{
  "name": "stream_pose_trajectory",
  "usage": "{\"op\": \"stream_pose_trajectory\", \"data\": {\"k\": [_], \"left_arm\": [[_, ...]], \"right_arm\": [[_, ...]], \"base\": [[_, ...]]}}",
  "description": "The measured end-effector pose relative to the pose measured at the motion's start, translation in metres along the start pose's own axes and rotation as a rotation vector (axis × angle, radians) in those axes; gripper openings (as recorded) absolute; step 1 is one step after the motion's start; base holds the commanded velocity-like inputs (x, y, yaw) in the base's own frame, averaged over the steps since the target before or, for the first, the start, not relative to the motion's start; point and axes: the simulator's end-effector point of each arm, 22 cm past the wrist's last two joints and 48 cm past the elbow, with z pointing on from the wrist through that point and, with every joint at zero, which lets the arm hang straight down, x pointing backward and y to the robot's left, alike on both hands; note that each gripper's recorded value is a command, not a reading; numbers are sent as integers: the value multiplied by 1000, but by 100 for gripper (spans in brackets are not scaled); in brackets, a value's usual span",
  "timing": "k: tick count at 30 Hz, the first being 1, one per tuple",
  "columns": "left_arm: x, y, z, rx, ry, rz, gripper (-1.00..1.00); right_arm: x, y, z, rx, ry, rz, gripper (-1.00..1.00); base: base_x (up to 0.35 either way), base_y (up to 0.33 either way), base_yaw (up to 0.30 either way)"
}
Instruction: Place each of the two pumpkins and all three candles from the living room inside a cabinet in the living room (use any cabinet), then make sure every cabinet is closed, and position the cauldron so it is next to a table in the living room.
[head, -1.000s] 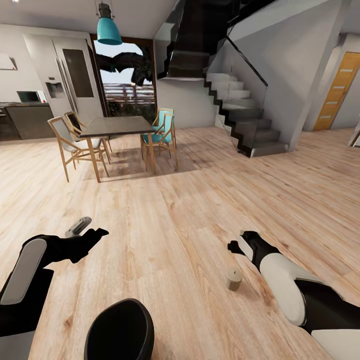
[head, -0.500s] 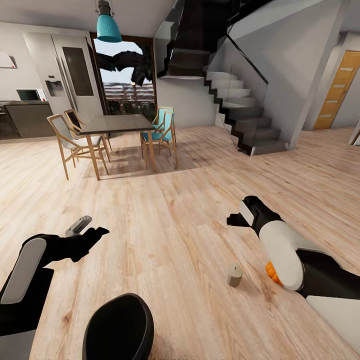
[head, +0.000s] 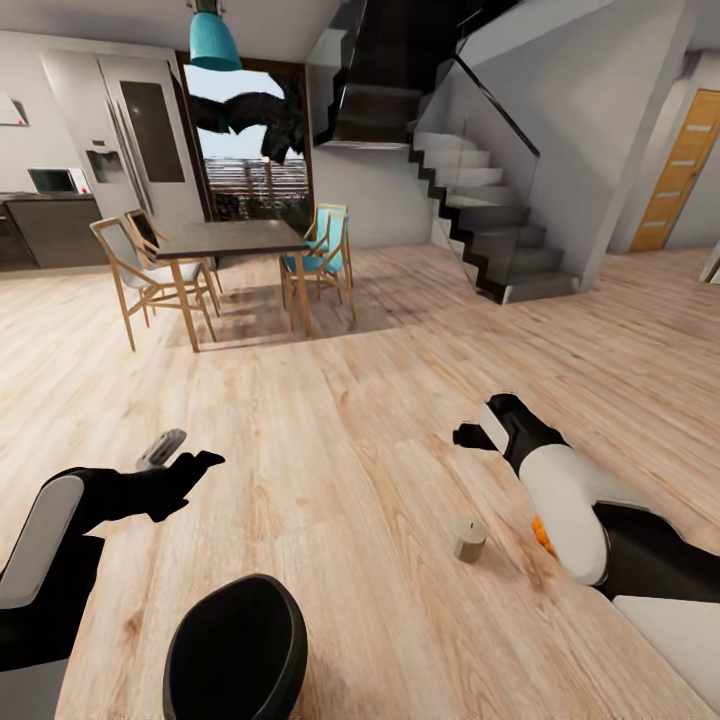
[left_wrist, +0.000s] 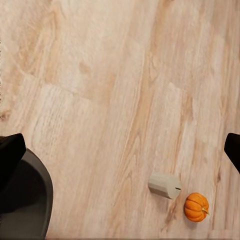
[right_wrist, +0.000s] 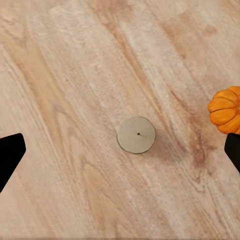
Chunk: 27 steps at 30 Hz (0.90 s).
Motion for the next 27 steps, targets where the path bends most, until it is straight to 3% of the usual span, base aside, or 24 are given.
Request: {"op": "stream_pose_trajectory", "data": {"k": [13,27], "left_arm": [[11,18,24,-36,38,-11,100],[25,40,48,-80,81,-11,100]], "right_arm": [[67,10,45,-11,151,-1,100],[86,7,77,2,185,-6,100]], "base": [[0,0,0],[0,0,0]]}}
